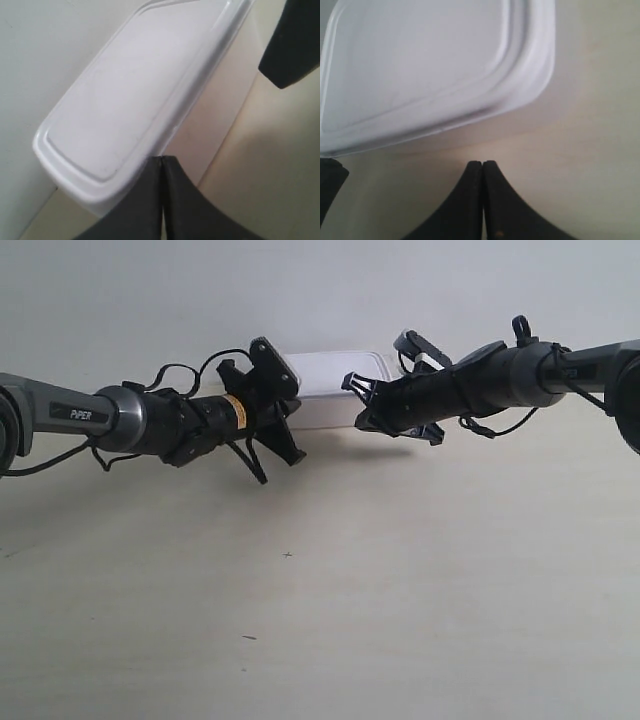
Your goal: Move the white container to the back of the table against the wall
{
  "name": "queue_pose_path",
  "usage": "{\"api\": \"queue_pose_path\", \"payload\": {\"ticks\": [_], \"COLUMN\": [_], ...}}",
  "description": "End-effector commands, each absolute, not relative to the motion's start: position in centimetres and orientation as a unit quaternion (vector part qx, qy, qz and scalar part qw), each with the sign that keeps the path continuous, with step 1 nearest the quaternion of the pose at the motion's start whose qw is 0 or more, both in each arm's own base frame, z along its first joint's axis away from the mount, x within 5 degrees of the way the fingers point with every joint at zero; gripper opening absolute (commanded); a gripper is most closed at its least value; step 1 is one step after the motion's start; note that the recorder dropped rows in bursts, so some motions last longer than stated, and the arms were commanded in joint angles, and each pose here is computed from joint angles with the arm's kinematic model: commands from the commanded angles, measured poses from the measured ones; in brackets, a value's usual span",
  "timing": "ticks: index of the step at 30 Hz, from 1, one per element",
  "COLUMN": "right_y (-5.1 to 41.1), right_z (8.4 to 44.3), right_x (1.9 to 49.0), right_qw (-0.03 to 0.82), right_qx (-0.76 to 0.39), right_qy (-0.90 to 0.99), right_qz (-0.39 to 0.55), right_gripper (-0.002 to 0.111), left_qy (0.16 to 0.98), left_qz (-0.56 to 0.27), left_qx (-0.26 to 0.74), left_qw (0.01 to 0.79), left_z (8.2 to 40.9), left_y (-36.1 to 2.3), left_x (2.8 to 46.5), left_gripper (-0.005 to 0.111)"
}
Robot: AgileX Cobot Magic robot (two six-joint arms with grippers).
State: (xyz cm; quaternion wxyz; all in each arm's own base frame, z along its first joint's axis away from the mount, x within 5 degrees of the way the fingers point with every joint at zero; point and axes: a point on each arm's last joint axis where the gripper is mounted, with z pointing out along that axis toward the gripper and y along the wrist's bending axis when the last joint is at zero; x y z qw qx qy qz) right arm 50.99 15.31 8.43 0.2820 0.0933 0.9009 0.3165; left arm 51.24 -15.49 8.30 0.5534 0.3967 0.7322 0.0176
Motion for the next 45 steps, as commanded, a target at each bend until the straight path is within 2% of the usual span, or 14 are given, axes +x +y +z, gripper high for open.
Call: {"api": "queue_pose_path", "payload": {"ticks": [1,12,21,45], "right_y": [15.3,15.1,15.5,15.7], "right_z": [8.7,9.1,11.0,10.7], "right_x": [51.1,51.7,53.1,52.8], "right_qw": [0.285,0.314,0.347,0.33], "right_qx": [0.086,0.09,0.072,0.061], "right_qy": [0.9,0.891,0.878,0.886], "right_qz": [0.318,0.316,0.322,0.321], "right_gripper": [0.0,0.0,0.0,0.0], "left_qy": [0.737,0.732,0.733,0.755], "left_qz": [0.009,0.007,0.005,0.017], "left_qx": [0.37,0.362,0.361,0.352], "left_qw": [0.566,0.577,0.577,0.552], "left_z": [8.5,8.6,8.6,8.7], "left_y": [-14.4,-13.6,-13.7,-13.3], "left_x": [52.0,52.3,52.3,52.3], "left_gripper": [0.0,0.0,0.0,0.0]}}
